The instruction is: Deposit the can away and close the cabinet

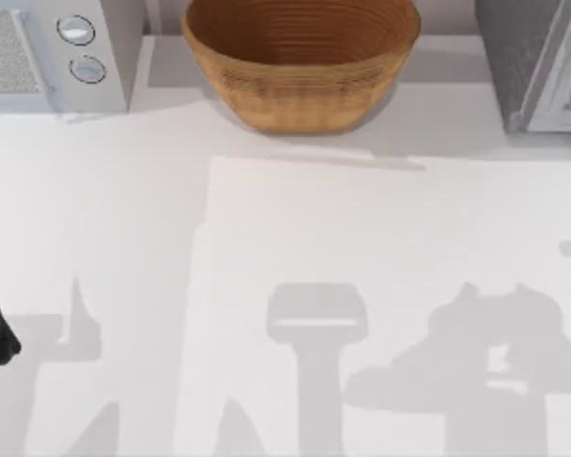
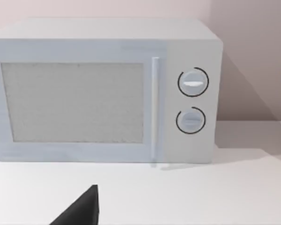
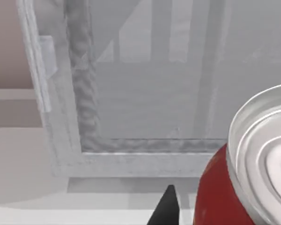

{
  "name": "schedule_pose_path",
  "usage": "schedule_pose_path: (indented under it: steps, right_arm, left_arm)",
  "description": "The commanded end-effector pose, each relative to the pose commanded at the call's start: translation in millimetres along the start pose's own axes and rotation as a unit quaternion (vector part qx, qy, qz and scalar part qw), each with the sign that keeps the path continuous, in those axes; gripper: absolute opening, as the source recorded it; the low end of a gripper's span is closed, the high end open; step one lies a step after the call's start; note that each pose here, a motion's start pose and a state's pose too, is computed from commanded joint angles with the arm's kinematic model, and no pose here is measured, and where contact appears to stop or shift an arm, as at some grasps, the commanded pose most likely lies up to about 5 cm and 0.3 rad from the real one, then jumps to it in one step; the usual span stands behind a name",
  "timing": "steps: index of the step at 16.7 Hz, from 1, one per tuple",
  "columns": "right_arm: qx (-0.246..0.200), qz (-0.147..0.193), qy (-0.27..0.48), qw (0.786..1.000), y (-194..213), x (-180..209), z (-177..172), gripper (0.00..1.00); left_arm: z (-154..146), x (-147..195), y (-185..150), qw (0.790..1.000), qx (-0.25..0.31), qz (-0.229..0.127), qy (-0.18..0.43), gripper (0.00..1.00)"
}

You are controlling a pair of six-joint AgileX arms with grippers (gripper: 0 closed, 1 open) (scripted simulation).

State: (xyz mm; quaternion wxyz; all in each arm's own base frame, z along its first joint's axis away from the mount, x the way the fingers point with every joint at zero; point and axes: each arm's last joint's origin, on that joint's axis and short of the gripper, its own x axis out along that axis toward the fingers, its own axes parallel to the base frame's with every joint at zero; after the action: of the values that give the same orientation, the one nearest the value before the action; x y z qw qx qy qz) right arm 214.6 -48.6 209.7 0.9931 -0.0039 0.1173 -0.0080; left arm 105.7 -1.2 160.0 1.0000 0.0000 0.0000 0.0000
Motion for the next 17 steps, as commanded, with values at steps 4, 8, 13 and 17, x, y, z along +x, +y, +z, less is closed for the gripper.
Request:
schedule_pose_path:
  steps: [4, 8, 13, 17]
  right_arm:
    - [-0.006, 0.002, -0.043, 0.999, 21, -44, -7, 0.00]
    - [-0.006, 0.005, -0.088, 0.996, 37, -80, -31, 0.00]
    - [0.001, 0.008, -0.119, 0.993, 45, -95, -63, 0.00]
    - [0.004, 0.008, -0.117, 0.993, 46, -95, -73, 0.00]
  left_arm:
    - [0, 0, 0, 1.000, 0.000, 0.000, 0.000, 1.00]
    - [0, 0, 0, 1.000, 0.000, 0.000, 0.000, 1.00]
    - [0, 0, 0, 1.000, 0.000, 0.000, 0.000, 1.00]
    - [0, 0, 0, 1.000, 0.000, 0.000, 0.000, 1.00]
